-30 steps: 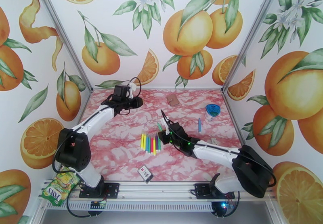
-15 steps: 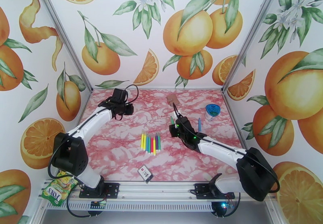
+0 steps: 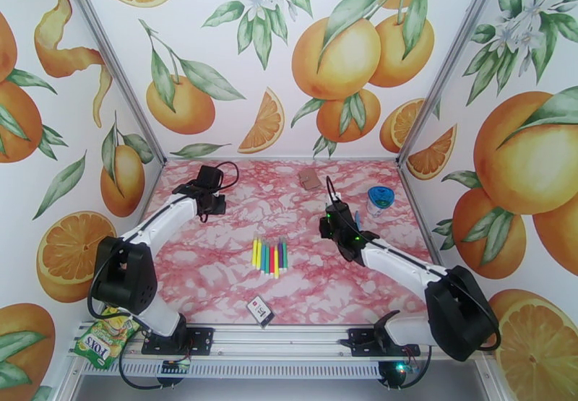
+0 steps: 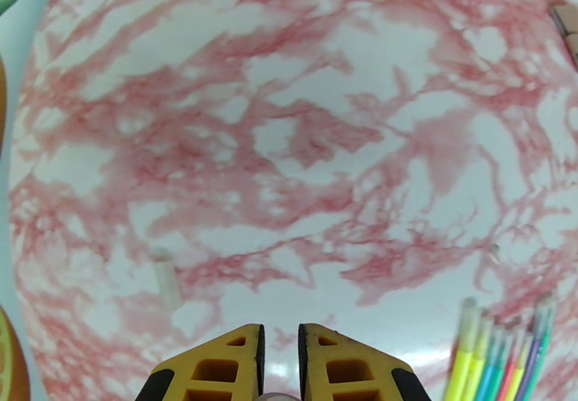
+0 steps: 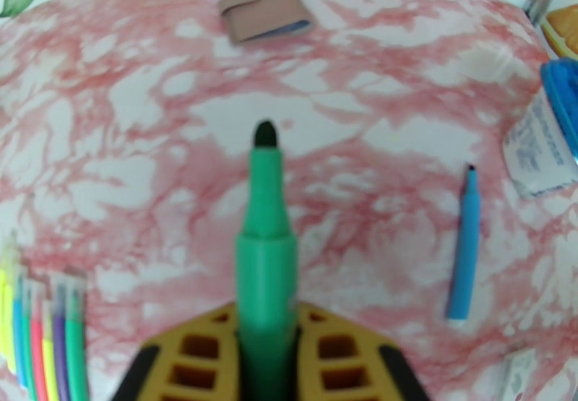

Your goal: Open the pen caps

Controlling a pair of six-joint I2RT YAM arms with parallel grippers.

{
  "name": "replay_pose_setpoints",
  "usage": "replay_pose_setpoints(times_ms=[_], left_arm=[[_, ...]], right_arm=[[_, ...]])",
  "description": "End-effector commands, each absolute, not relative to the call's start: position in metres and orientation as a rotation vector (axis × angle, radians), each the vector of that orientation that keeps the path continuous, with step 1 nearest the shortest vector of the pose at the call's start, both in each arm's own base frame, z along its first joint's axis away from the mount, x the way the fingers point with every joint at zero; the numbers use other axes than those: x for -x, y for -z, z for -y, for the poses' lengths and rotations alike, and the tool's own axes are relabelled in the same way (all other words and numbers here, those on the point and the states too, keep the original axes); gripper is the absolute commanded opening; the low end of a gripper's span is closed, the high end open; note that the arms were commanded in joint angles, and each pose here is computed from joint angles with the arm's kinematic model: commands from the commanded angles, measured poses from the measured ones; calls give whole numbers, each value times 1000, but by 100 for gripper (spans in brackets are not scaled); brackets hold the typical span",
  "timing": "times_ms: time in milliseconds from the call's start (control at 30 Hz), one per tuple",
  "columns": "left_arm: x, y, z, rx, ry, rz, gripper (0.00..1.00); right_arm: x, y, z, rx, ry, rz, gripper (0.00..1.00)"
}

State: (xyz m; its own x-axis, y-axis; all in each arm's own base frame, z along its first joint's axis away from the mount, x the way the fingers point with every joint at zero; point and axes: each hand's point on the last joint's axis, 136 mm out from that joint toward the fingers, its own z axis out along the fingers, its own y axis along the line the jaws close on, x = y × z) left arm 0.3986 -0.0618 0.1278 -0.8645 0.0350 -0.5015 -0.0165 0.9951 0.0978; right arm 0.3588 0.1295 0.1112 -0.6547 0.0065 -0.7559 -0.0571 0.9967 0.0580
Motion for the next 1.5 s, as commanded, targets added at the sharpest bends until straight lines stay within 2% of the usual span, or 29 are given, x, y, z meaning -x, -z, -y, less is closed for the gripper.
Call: replay_pose_setpoints(times_ms=[0,467,1267,1467], left_arm=[[-393,-121,45,-3,-240,-2637,0],[-393,-88,19,41,-380,-2717,0],[-386,-43,12,64,-292,-2843,0],[-385,-33,15,66,-253,-2866,3]], right_arm=[[-367,-112,-111,-37,-23,-2291,0],[-387,-93,-70,-209,24,-2385,0],[-400,-45,-40,-307,155,-2655,5],[-399,-38,-34,-334,177,-2677,8]])
